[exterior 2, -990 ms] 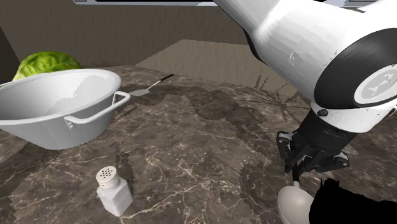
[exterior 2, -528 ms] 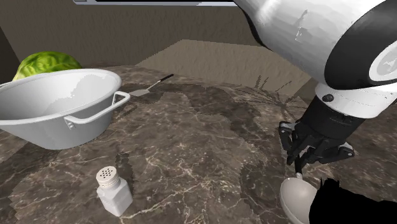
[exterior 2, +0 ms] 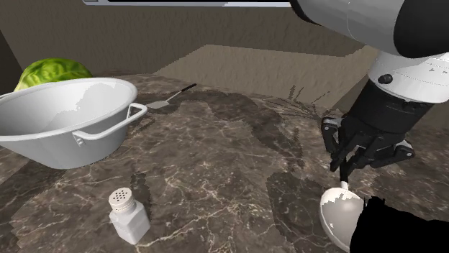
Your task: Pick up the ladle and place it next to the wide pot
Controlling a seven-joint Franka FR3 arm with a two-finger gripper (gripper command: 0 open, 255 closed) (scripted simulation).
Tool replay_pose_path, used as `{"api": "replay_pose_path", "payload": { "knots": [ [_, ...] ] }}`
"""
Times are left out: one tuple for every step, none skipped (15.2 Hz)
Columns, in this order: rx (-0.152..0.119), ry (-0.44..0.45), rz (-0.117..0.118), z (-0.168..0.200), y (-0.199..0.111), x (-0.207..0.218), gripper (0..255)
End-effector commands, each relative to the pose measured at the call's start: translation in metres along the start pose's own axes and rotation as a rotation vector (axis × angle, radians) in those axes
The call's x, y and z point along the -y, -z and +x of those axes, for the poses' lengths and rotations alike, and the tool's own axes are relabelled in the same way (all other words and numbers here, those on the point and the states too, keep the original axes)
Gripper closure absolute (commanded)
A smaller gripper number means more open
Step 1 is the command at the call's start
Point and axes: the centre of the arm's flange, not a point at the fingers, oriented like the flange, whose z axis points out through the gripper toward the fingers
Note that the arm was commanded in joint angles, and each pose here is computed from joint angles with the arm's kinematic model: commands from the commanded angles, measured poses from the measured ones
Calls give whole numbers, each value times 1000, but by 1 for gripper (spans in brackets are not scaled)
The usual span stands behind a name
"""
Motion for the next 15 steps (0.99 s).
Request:
{"api": "replay_pose_path", "payload": {
  "knots": [
    [0, 0, 0, 2, 11, 1, 255],
    [0, 0, 0, 2, 16, 2, 255],
    [0, 0, 0, 3, 21, 3, 255],
    [0, 0, 0, 4, 27, 3, 255],
    [0, 0, 0, 4, 32, 4, 255],
    [0, 0, 0, 5, 37, 5, 255],
    [0, 0, 0, 5, 42, 6, 255],
    [0, 0, 0, 6, 47, 6, 255],
    [0, 0, 0, 6, 53, 7, 255],
    [0, 0, 0, 7, 58, 8, 255],
    [0, 0, 0, 8, 63, 8, 255],
    [0, 0, 0, 8, 68, 9, 255],
    [0, 0, 0, 9, 73, 10, 255],
    [0, 0, 0, 9, 79, 11, 255],
    [0, 0, 0, 10, 84, 11, 255]
  ]
}}
